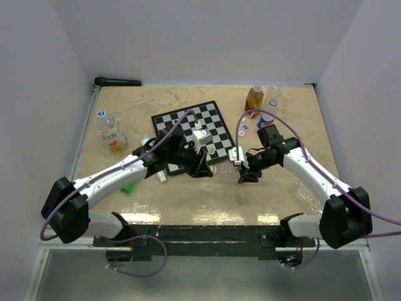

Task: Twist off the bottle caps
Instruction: Unscrew the bottle cap from the plastic bottle.

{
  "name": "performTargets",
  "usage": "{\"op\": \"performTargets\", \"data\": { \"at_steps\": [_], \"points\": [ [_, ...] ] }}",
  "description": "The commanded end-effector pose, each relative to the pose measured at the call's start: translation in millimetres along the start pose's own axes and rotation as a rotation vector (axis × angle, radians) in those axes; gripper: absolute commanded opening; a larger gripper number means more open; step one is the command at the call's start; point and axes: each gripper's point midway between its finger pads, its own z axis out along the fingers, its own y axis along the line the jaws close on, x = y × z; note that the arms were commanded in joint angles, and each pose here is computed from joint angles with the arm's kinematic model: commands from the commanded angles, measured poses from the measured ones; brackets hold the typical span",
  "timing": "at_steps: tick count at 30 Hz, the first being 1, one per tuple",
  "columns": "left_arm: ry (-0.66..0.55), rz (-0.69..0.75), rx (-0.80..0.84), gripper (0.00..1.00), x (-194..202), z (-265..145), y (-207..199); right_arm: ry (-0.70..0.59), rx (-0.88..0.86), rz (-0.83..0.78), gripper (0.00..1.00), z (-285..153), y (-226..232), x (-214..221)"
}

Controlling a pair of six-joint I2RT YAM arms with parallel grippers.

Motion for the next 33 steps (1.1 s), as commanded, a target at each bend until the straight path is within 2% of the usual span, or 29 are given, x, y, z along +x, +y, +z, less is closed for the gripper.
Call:
{"op": "performTargets", "data": {
  "at_steps": [1, 5, 10, 16, 19, 22, 25, 30, 33],
  "points": [
    [-0.012, -0.342, -0.004, 0.0, -18.5, -2.4, -13.9, -0.041, -0.004, -0.019, 0.02, 2.4, -0.8, -9.8],
    [-0.044, -0.349, -0.122, 0.0, -27.3, -8.8, 2.8, -0.041, 0.002, -0.02, 0.02, 1.1, -0.7, -10.2],
    [-0.074, -0.358, -0.12, 0.01, -32.1, -11.0, 2.4, -0.041, 0.001, -0.021, 0.02, 1.6, -0.7, -10.3],
    [-0.056, -0.337, -0.113, 0.41, -26.4, -10.3, 2.6, -0.04, 0.001, -0.021, 0.02, 1.2, -0.5, -10.2],
    [-0.052, -0.308, -0.113, 0.54, -27.3, -13.2, 1.2, -0.04, 0.003, -0.021, 0.02, 1.0, -1.1, -10.1],
    [-0.048, -0.267, -0.132, 0.63, -30.6, -19.4, 1.2, -0.04, 0.001, -0.021, 0.02, 1.5, -0.8, -10.1],
    [-0.07, -0.208, -0.165, 0.64, -41.0, -29.3, 1.6, -0.039, 0.0, -0.019, 0.02, 1.8, -0.8, -9.8],
    [-0.156, -0.024, -0.182, 0.67, -70.0, -51.3, -6.7, -0.039, 0.003, -0.022, 0.02, 1.2, -1.3, -10.2],
    [-0.227, 0.104, -0.183, 0.77, -83.6, -61.2, -10.8, -0.039, 0.003, -0.02, 0.02, 1.2, -1.3, -10.2]
  ]
}}
